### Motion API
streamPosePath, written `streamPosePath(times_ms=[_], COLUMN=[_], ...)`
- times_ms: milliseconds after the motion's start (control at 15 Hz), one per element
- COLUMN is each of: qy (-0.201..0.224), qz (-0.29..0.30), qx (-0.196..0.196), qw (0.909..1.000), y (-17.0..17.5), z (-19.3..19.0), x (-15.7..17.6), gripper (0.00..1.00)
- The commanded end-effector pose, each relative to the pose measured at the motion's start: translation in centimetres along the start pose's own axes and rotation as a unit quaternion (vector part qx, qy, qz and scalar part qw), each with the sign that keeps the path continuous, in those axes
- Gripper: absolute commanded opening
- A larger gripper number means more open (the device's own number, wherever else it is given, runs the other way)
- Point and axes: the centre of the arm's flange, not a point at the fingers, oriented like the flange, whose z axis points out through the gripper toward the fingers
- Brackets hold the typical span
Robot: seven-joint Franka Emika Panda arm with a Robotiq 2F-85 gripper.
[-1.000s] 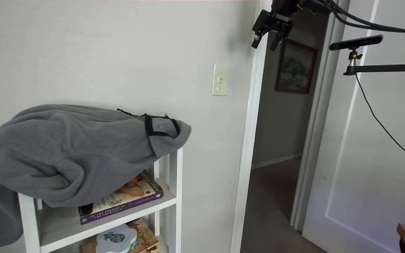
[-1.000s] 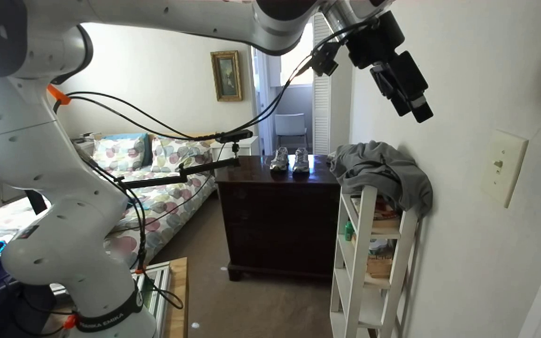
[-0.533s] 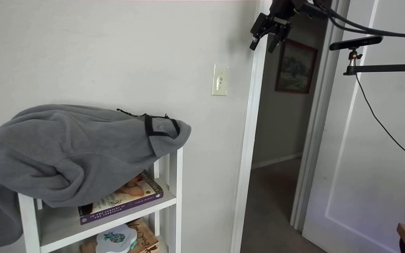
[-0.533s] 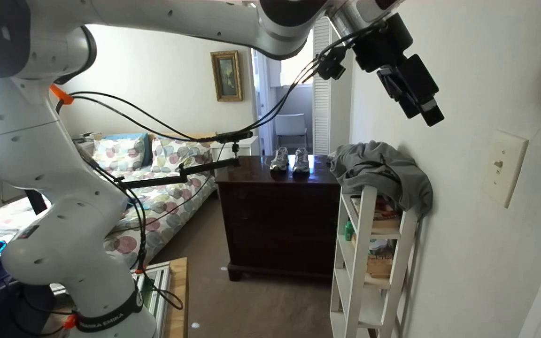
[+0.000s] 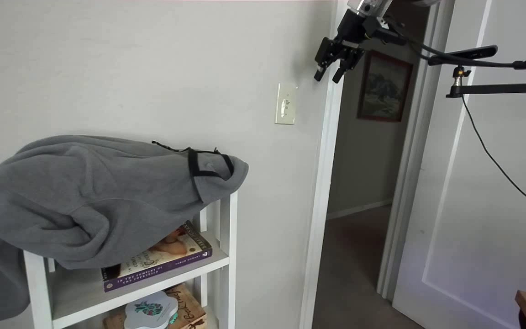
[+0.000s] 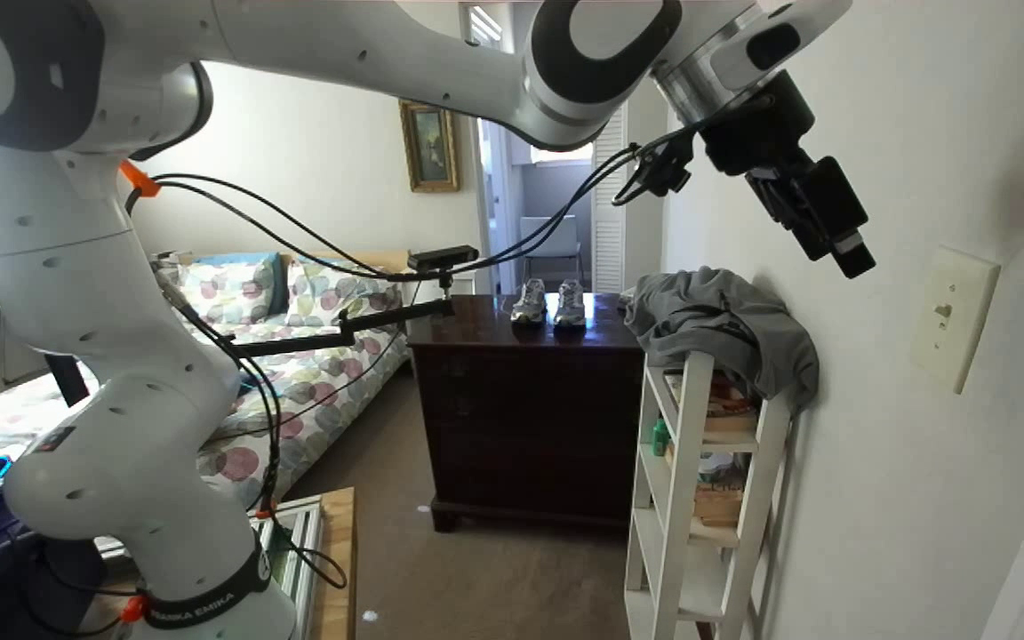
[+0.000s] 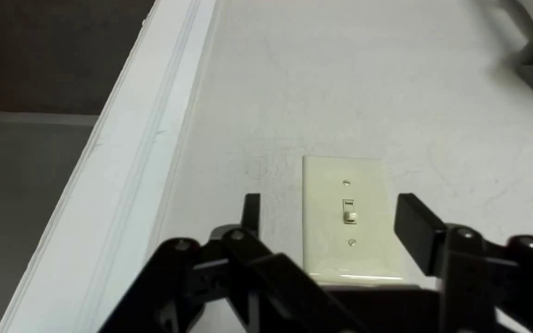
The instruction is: Turn off the light switch.
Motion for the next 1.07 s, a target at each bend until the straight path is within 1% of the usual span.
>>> streamPosePath(times_ms=[0,133,333,400,467,667,1000], qy=[0.030,0.038,0.044,0.044,0.046,0.047,0.047], qz=[0.004,0.002,-0.003,-0.006,-0.008,-0.014,-0.013], qx=[-0.009,-0.006,0.002,0.003,0.004,0.003,0.004], qw=[0.9995,0.9993,0.9990,0.9990,0.9989,0.9988,0.9988], y=[-0.5,-0.7,-1.5,-1.9,-2.2,-2.9,-2.8], z=[1.4,2.0,2.9,3.2,3.5,4.4,5.9], x=[1.3,1.7,2.3,2.4,2.6,3.0,3.8], gripper=[0.45,0.33,0.11,0.05,0.01,0.00,0.00])
